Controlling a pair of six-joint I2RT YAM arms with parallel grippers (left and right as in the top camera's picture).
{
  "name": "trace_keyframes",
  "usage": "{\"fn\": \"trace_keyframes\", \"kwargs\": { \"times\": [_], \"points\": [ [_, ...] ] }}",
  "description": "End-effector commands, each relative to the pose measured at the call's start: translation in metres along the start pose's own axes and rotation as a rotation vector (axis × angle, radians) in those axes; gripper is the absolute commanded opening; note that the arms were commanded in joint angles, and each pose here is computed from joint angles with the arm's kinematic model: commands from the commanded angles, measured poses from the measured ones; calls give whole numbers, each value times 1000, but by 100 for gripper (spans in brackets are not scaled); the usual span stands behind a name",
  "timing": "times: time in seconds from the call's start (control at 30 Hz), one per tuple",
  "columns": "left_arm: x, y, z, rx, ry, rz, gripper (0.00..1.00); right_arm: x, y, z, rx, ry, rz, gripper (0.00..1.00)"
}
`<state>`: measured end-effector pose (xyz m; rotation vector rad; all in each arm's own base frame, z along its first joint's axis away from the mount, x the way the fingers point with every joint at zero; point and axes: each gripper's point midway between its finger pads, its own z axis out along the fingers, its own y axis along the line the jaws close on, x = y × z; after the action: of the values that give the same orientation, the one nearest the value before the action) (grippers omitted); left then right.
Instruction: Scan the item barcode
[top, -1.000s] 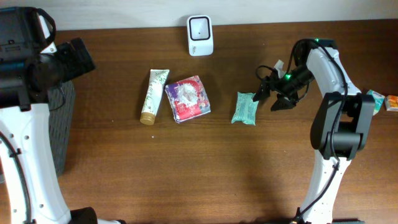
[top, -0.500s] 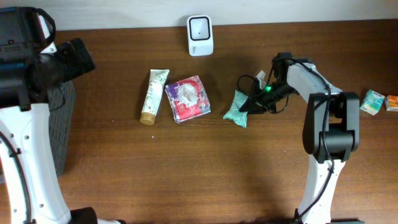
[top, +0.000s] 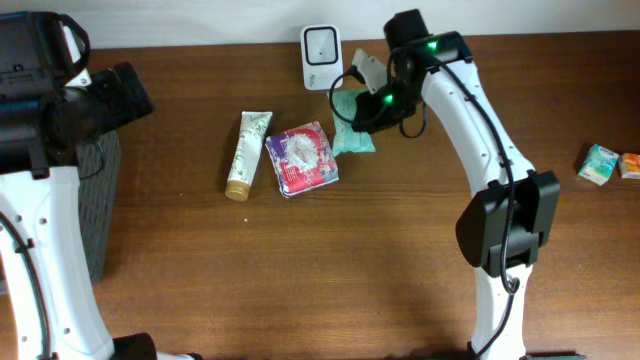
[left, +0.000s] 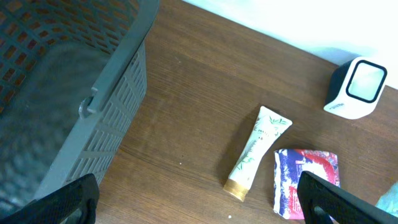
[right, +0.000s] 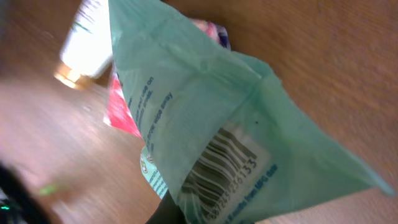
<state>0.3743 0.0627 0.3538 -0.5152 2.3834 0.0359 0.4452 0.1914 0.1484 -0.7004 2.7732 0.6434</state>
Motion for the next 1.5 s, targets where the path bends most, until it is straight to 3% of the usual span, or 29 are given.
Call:
{"fn": "trace_keyframes", "kwargs": {
  "times": [0.0, 0.07, 0.13, 0.17, 0.27, 0.33, 0.4, 0.47, 0.5, 0.57, 0.7, 0.8, 0.93, 1.0, 1.07, 1.13, 1.17, 1.2, 1.23, 1.33, 1.47],
  "points": [
    [0, 3, -4, -6, -4, -13, 99, 29, -37, -2, 153, 108, 39, 9],
    [0, 3, -4, -6, -4, -13, 99, 61, -64, 4, 206, 211, 84, 17],
    [0, 3, -4, -6, -4, -13, 99, 82, -78, 13, 194, 259, 108, 52],
    [0, 3, -4, -6, -4, -13, 99, 86, -84, 12, 195, 260, 159, 61],
    [0, 3, -4, -6, -4, -13, 99, 87, -95, 5, 223, 228, 369, 62],
    [0, 3, -4, -6, -4, -13, 99, 88, -99, 0, 182, 188, 614, 74],
    [0, 3, -4, -6, -4, -13, 99, 75, -96, -1, 58, 122, 787, 73],
    [0, 3, -4, -6, -4, -13, 99, 66, -101, 6, 54, 74, 922, 31],
    [0, 3, -4, -6, -4, -13, 99, 65, -100, 16, 55, 65, 954, 18],
    [0, 3, -4, -6, -4, -13, 99, 62, -97, 33, 51, 50, 964, 5],
    [0, 3, -4, -6, -4, -13, 99, 64, -94, 77, 119, 17, 873, 4],
    [0, 3, -4, -6, -4, -13, 99, 96, -114, 73, 306, 88, 893, 4],
    [0, 3, -4, -6, -4, -13, 99, 119, -123, 51, 384, 179, 898, 4],
    [0, 3, -4, -6, -4, -13, 99, 107, -123, 28, 374, 177, 831, 5],
    [0, 3, -4, -6, -4, -13, 99, 94, -126, 9, 365, 146, 771, 12],
    [0, 3, -4, -6, -4, -13, 99, 88, -148, -14, 362, 90, 796, 39],
    [0, 3, -4, -6, -4, -13, 99, 90, -156, -20, 322, 73, 837, 47],
    [0, 3, -4, -6, -4, -13, 99, 96, -161, -25, 211, 63, 911, 53],
    [0, 3, -4, -6, -4, -13, 99, 104, -164, -27, 138, 64, 959, 69],
    [0, 3, -4, -6, -4, -13, 99, 113, -159, -6, -112, 33, 973, 72],
    [0, 3, -4, -6, -4, -13, 99, 102, -154, 17, -220, -33, 976, 74]
  ]
}}
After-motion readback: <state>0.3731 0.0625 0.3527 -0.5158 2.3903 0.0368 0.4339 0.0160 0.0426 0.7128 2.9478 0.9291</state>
